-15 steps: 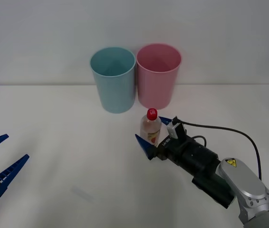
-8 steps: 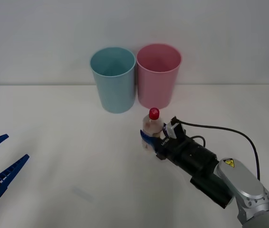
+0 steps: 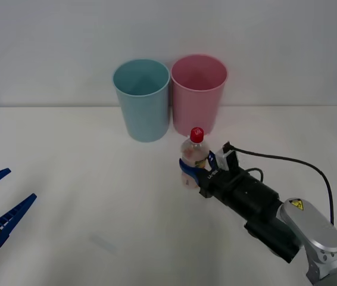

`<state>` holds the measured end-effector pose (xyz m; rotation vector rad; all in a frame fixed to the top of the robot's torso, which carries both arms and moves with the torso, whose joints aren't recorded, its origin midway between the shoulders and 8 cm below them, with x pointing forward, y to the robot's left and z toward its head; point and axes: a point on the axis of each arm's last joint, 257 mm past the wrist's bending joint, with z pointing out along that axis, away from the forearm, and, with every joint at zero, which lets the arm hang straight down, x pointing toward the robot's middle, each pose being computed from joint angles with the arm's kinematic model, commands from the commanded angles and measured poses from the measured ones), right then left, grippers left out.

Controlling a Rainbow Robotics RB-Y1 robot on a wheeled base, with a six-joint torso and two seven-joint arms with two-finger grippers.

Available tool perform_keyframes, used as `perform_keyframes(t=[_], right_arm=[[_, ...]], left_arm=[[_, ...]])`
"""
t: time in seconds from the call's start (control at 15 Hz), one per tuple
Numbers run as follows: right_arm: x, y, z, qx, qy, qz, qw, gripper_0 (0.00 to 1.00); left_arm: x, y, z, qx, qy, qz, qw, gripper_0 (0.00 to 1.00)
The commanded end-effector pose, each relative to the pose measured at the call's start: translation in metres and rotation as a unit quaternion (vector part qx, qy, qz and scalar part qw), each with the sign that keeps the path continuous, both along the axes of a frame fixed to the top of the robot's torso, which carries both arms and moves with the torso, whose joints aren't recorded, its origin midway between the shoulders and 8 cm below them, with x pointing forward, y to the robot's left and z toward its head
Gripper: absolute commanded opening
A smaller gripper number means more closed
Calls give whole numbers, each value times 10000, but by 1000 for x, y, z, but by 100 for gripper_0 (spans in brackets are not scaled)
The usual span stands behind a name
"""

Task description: Grasp the object on the table and drop it into the matching bin: aluminum can to the light blue bin, PET bottle to the pink bin.

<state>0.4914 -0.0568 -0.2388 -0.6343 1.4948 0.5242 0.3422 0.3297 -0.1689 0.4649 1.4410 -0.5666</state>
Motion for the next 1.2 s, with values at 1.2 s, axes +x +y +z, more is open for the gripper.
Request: perform_keyframes(t=[1.2], right_arm=[[-10,-61,198,1321,-660,366,9884,0]], left_arm=[[0,0,0,0,0,0,10000,100]])
